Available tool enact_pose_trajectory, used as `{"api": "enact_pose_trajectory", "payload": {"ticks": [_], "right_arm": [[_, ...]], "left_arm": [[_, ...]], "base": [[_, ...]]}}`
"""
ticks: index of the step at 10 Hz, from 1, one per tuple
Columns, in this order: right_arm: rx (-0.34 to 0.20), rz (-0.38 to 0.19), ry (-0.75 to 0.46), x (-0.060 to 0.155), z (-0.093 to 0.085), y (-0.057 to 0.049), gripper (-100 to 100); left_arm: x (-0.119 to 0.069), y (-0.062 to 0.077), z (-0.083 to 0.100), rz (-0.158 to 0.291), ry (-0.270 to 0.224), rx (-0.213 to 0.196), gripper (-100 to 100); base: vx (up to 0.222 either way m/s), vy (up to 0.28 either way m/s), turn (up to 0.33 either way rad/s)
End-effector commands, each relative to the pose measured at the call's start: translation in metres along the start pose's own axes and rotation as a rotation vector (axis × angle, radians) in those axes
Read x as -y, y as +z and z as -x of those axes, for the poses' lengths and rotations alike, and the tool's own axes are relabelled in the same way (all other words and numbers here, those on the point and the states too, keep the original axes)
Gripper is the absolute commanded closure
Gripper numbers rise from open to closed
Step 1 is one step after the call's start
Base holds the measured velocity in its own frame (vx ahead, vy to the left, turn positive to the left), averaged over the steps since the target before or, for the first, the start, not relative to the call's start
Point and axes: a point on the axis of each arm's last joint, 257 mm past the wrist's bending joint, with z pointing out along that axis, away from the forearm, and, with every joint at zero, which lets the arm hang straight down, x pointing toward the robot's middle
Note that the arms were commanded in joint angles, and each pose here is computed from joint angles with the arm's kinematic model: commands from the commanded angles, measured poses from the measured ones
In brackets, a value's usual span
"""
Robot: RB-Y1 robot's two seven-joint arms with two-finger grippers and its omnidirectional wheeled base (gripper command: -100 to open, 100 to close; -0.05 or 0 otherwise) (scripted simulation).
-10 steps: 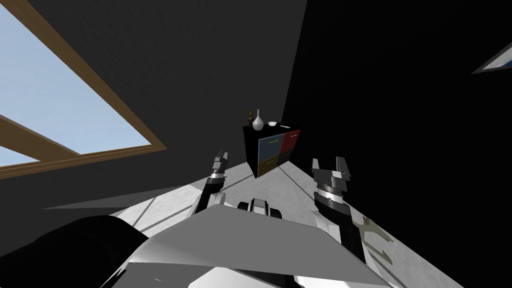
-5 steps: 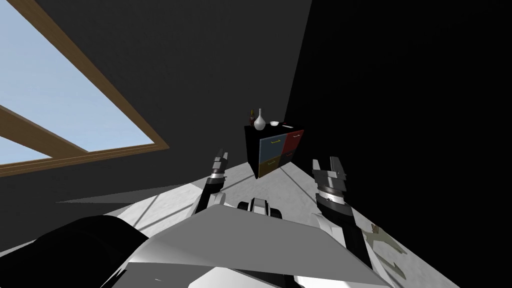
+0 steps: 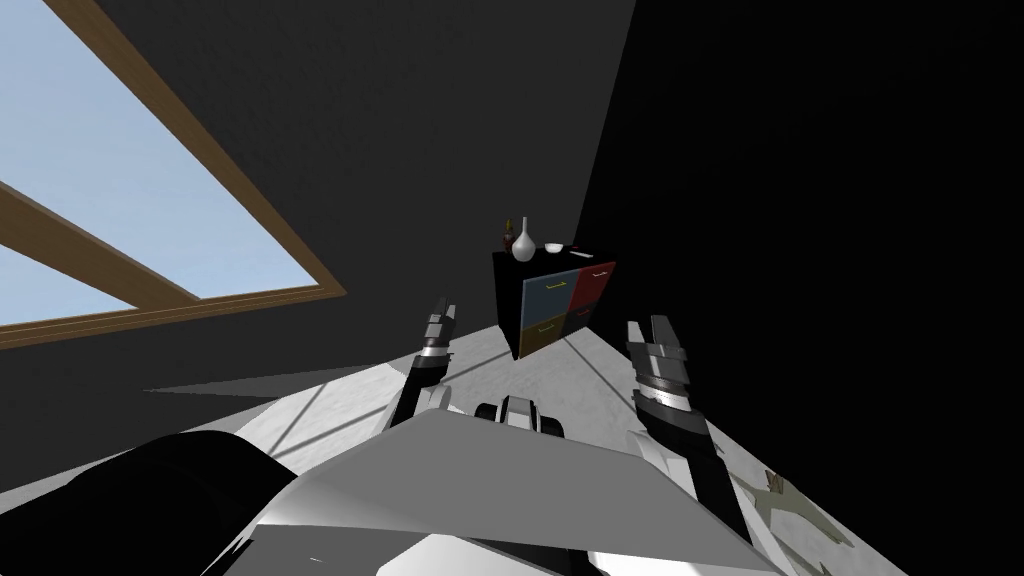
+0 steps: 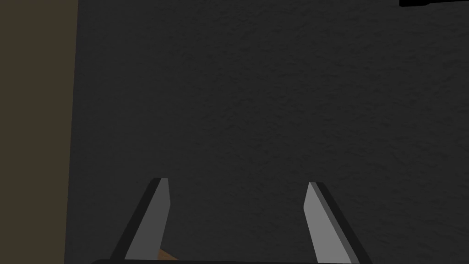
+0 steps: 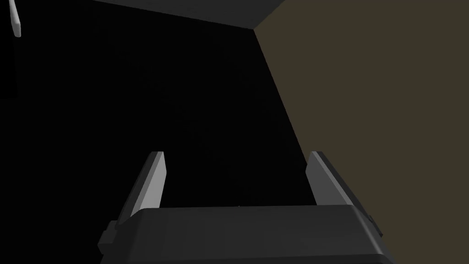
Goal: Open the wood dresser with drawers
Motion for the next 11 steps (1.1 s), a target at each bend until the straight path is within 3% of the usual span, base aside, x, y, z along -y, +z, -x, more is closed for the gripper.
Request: {"api": "enact_pose_trajectory", "payload": {"ticks": [1,11], "right_arm": [[-0.015,-0.006,-0.097,0.003,-0.001,-0.003,-100],[-0.050,-0.025,-0.426,0.016,0.001,-0.014,-100]], "left_arm": [[0.000,0.000,0.000,0.000,0.000,0.000,0],[0.000,0.000,0.000,0.000,0.000,0.000,0]], "base": [[0.057,-0.011,0.103],[0.043,-0.009,0.066]]}}
